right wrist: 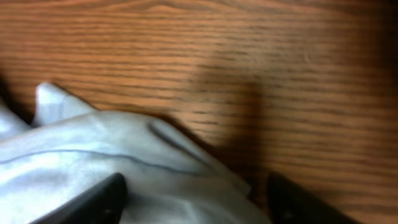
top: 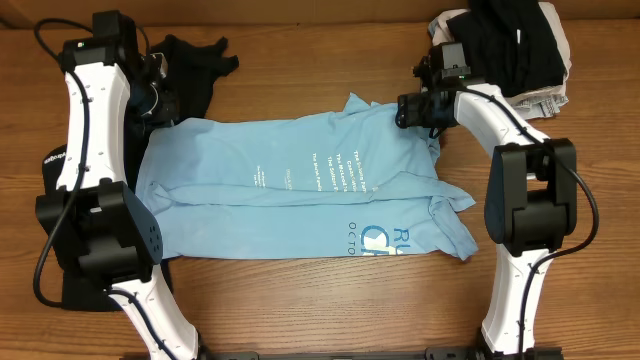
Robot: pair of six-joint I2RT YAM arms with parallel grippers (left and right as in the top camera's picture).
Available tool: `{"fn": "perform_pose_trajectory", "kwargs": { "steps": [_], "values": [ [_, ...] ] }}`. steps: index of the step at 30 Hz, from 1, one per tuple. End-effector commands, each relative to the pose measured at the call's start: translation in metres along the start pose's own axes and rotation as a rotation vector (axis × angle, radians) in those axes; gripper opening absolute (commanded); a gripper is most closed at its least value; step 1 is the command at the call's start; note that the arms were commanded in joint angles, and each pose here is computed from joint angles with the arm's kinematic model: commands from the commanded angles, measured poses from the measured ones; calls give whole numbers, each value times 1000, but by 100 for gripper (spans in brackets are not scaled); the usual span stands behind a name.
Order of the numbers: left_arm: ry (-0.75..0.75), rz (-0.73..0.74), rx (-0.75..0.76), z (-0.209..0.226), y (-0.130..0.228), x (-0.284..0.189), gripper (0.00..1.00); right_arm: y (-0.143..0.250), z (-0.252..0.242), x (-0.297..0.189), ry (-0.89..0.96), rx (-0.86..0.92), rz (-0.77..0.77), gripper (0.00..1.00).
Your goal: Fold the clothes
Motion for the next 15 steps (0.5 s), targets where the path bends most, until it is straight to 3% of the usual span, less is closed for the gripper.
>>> {"fn": "perform_pose_trajectory", "kwargs": {
  "steps": [1, 2, 7, 8, 15],
  "values": [
    [20, -35, -4, -5, -6, -9, 4, -2, -1, 3, -4, 14, -3, 63],
    [21, -43, -3, -5, -8, -9, 4, -4, -1, 3, -3, 17, -11, 51],
    [22, -91, 4, -7, -19, -12, 4, -15, -2, -7, 0, 40, -40, 17],
    [26, -106, 4, -8, -22, -18, 4, -22, -2, -20, 1, 38, -48, 4],
    [34, -117, -15, -9, -16, -62, 4, -36, 6, -104, 1, 38, -47, 4]
  ]
}}
Point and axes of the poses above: each gripper's point midway between its finger pads, its own x axis out along the fingers, its own z axis along the line the jaws close on, y = z × x, the point moved 1 cm from there along -x, back along the fingers, and after that the axes turned 15 degrees about -x, right-handed, at the moved point
